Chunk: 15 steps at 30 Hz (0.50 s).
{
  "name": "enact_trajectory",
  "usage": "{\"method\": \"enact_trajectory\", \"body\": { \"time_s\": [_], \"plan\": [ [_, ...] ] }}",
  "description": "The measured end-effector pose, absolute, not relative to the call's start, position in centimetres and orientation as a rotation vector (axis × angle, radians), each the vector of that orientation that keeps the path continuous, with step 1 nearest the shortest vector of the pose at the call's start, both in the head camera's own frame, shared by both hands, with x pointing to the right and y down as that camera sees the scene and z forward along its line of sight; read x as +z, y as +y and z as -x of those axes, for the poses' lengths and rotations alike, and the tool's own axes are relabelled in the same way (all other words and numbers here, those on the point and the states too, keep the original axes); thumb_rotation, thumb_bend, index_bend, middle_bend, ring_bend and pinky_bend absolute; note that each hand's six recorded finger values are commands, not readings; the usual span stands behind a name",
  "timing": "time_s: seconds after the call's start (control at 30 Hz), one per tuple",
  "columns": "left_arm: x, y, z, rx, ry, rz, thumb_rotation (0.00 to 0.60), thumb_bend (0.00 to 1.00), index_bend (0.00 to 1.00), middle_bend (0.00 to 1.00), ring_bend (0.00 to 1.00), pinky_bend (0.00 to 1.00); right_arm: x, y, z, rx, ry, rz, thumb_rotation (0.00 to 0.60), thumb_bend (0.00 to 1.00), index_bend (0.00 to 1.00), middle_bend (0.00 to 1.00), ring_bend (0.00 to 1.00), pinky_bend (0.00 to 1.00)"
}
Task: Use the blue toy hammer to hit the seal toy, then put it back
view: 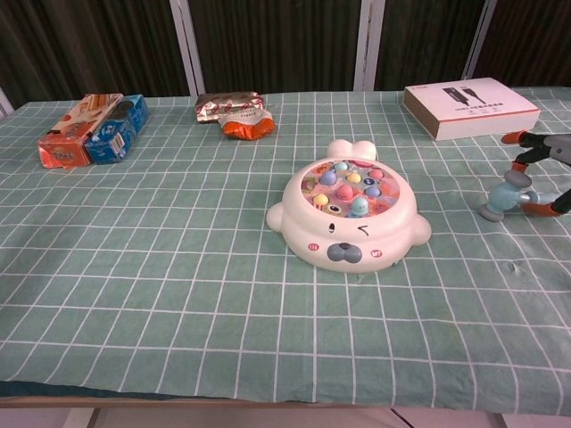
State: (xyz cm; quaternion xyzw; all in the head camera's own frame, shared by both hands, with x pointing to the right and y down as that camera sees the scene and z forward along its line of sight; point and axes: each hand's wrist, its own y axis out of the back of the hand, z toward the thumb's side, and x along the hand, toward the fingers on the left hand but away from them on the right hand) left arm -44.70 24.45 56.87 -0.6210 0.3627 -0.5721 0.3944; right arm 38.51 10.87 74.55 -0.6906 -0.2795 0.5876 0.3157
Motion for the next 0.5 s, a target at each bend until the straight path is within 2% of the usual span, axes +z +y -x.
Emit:
{"method": "enact_trajectory", "body": {
  "time_s": [0.5],
  "plan": [
    [56.77, 24.51, 44.79, -1.452, 0.923, 1.572, 0.600, 0.62, 0.03, 0.01, 0.00, 0.02, 74.94, 10.84, -38.05, 1.549, -0.724, 1.830, 0.600, 0.52, 0.62, 0.00, 0.00, 0.04]
  ]
}}
